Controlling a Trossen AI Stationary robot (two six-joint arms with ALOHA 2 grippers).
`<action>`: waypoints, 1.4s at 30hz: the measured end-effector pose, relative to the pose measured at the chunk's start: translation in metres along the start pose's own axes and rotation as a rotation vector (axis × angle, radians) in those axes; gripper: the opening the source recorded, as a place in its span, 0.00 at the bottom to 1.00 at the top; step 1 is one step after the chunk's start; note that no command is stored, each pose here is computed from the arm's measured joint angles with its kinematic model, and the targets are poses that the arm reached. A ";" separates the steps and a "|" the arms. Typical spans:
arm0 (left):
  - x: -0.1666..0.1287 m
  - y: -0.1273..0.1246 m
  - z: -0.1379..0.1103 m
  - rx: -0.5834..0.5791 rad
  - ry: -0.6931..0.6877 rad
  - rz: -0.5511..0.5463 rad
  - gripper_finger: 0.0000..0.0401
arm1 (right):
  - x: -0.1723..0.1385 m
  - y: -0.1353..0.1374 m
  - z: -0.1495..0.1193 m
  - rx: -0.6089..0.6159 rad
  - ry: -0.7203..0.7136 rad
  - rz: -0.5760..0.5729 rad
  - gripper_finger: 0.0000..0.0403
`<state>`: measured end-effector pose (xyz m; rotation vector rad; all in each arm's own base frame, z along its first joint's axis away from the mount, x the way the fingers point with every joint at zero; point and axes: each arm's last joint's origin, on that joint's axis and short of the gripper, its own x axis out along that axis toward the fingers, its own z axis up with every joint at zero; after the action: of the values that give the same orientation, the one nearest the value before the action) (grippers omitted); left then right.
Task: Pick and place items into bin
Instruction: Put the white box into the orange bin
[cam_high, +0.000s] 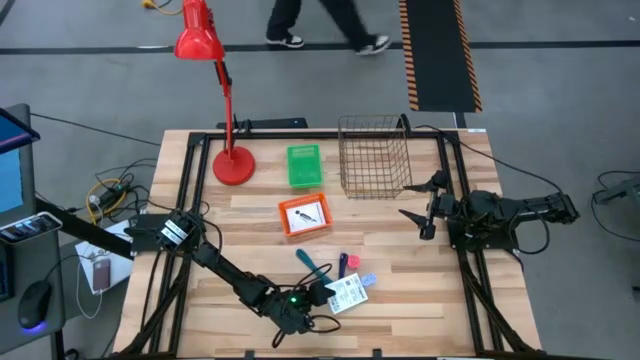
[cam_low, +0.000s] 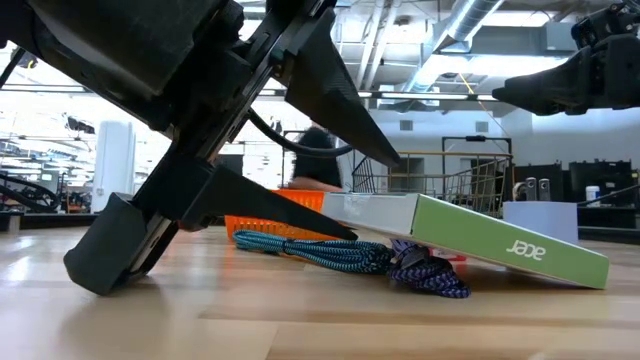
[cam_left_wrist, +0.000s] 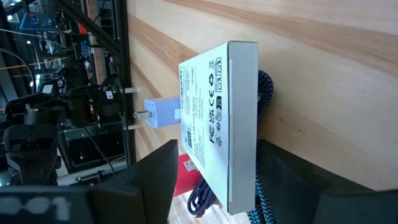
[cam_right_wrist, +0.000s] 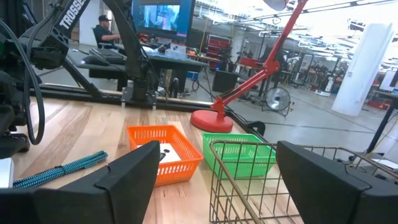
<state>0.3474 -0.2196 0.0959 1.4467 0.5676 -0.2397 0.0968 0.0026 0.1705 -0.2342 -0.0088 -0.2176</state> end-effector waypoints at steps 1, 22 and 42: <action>0.000 0.000 0.000 0.000 0.000 0.000 0.49 | 0.000 0.000 0.000 0.000 0.000 -0.001 0.79; -0.002 -0.001 0.002 0.003 -0.003 0.001 0.12 | 0.000 0.000 0.000 0.000 0.000 0.000 0.79; -0.017 -0.009 0.016 -0.005 0.037 0.058 0.12 | 0.000 0.000 0.000 0.000 0.000 0.000 0.79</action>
<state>0.3326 -0.2390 0.0972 1.4631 0.5555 -0.1661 0.0969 0.0026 0.1704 -0.2340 -0.0087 -0.2179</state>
